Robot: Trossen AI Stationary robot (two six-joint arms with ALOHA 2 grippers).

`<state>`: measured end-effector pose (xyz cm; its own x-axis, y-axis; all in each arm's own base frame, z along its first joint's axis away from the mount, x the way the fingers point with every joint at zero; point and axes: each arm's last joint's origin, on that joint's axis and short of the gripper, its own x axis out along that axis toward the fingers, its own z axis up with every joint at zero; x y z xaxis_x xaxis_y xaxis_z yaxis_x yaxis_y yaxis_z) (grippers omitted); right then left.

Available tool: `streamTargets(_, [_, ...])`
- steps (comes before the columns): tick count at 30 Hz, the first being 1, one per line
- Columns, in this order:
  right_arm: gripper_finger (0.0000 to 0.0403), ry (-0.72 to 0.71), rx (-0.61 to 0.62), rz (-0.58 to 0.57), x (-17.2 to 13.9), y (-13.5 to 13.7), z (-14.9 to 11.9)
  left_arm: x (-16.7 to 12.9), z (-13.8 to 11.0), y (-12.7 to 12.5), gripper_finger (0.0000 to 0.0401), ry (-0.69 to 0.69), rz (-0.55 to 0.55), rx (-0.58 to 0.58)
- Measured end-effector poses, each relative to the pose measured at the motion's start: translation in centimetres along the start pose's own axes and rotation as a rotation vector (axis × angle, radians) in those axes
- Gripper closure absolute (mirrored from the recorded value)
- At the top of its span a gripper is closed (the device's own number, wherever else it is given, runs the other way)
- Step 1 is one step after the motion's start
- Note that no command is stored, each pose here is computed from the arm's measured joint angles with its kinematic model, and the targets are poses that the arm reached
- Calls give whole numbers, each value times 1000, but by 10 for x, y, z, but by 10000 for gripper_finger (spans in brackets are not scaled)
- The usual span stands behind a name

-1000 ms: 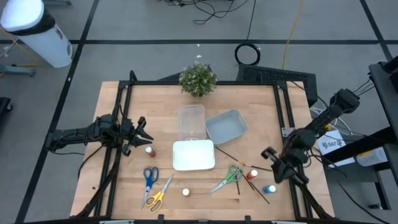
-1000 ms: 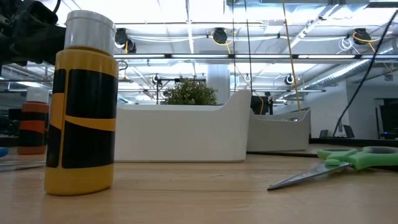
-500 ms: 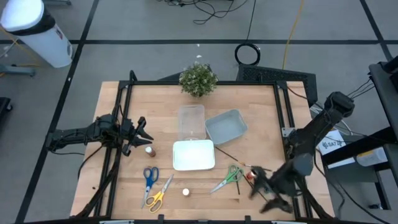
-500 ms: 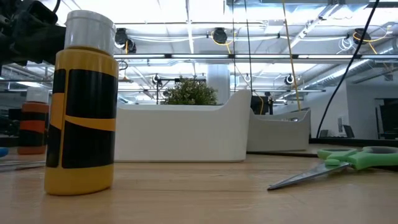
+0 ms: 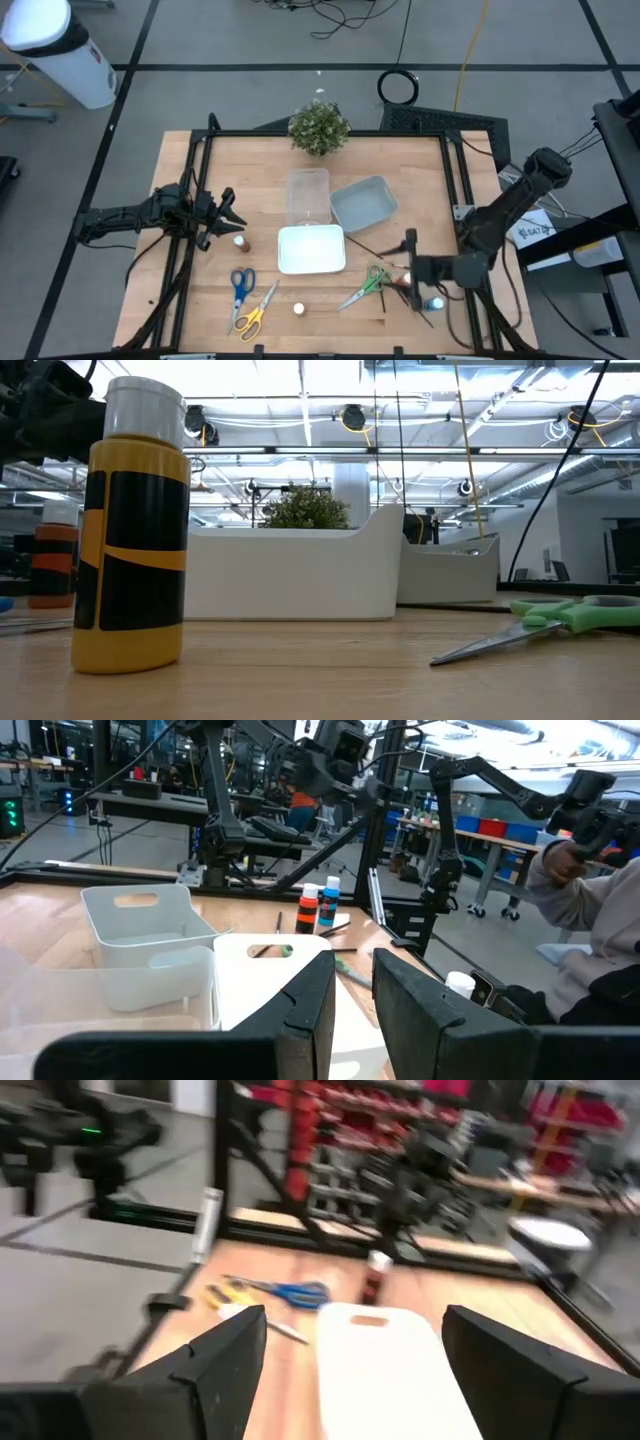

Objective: Pick & Place Paint Supplies
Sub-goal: Put the orange paint bottle into the transparent bin

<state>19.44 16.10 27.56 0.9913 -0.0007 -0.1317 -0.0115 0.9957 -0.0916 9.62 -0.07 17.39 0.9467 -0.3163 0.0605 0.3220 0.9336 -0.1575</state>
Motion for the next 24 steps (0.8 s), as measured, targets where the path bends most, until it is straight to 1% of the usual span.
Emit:
streamTargets(3, [127, 67, 51, -62, 9, -14, -7, 0, 0, 0, 320, -1, 0, 0])
streamTargets(6, [131, 171, 104, -62, 13, -27, -16, 0, 0, 0, 320, 0, 0, 0])
streamTargets(9, [133, 274, 173, -15, 16, -34, -25, 0, 0, 0, 320, 0, 0, 0])
streamTargets(14, [133, 440, 216, 150, 13, -32, -36, 0, 0, 0, 320, -1, 0, 0])
streamTargets(17, [133, 547, 302, 221, 9, -30, -42, 0, 0, 0, 320, -1, 0, 0])
streamTargets(20, [134, 666, 378, 235, 5, -31, -50, 0, 0, 0, 320, -2, 0, 1])
streamTargets(24, [141, 830, 457, 210, -3, -33, -60, 0, 1, 0, 320, -2, -1, 1])
